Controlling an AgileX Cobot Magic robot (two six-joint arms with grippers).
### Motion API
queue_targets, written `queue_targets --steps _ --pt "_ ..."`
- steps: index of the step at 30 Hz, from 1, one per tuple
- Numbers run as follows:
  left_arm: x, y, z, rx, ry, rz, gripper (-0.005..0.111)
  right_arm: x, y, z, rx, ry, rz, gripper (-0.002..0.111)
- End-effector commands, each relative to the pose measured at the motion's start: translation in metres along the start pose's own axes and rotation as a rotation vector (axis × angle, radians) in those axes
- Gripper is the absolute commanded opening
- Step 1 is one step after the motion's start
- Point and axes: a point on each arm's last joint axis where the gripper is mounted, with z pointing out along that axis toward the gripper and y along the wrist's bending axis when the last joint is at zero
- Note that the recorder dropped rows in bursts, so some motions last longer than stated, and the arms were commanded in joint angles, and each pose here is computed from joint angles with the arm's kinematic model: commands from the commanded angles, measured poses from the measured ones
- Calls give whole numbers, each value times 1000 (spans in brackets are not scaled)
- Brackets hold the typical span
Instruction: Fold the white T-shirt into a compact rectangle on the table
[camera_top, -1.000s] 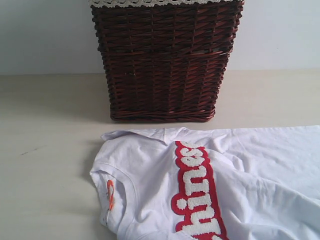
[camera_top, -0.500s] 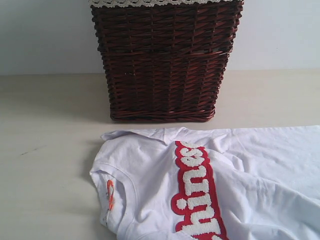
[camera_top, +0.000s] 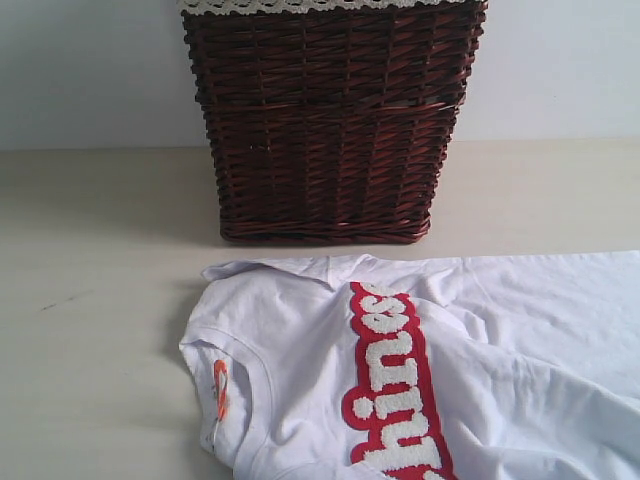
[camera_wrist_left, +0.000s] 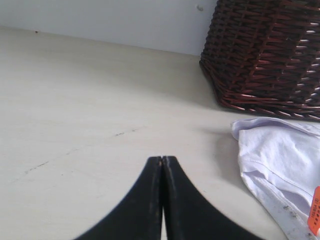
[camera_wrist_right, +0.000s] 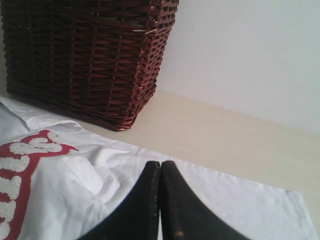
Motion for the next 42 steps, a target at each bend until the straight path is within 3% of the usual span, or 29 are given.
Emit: queue_targets --steps 1,23,25,27,34,37,38,39,40,41,42 --pt "-1 -1 -1 7 -11 -4 0 2 0 0 -1 1 -14 0" --pt "-1 -1 -1 7 -11 -4 0 2 0 0 -2 0 -12 0" --pt "-1 -1 -1 7 -11 -4 0 2 -1 0 9 8 -59 0" --pt "-1 -1 -1 7 -11 -4 0 3 -6 0 70 30 -279 0" --pt "-2 -1 -1 11 -17 -19 0 3 -7 0 72 29 -281 0" --pt "-8 -2 -1 21 -88 -40 0 3 -6 0 70 27 -269 0" --pt "-13 -1 -2 5 -137 37 0 3 -6 0 70 27 -269 0" --pt "-25 1 -4 -57 -276 315 0 3 -6 0 70 27 -269 0" --pt "-32 1 -6 -94 -349 483 0 3 -6 0 70 27 -269 0" --pt "-39 -1 -9 -128 -427 615 0 3 -6 0 70 27 -269 0" --pt "-47 -3 -14 -145 -535 630 0 3 -6 0 68 26 -261 0"
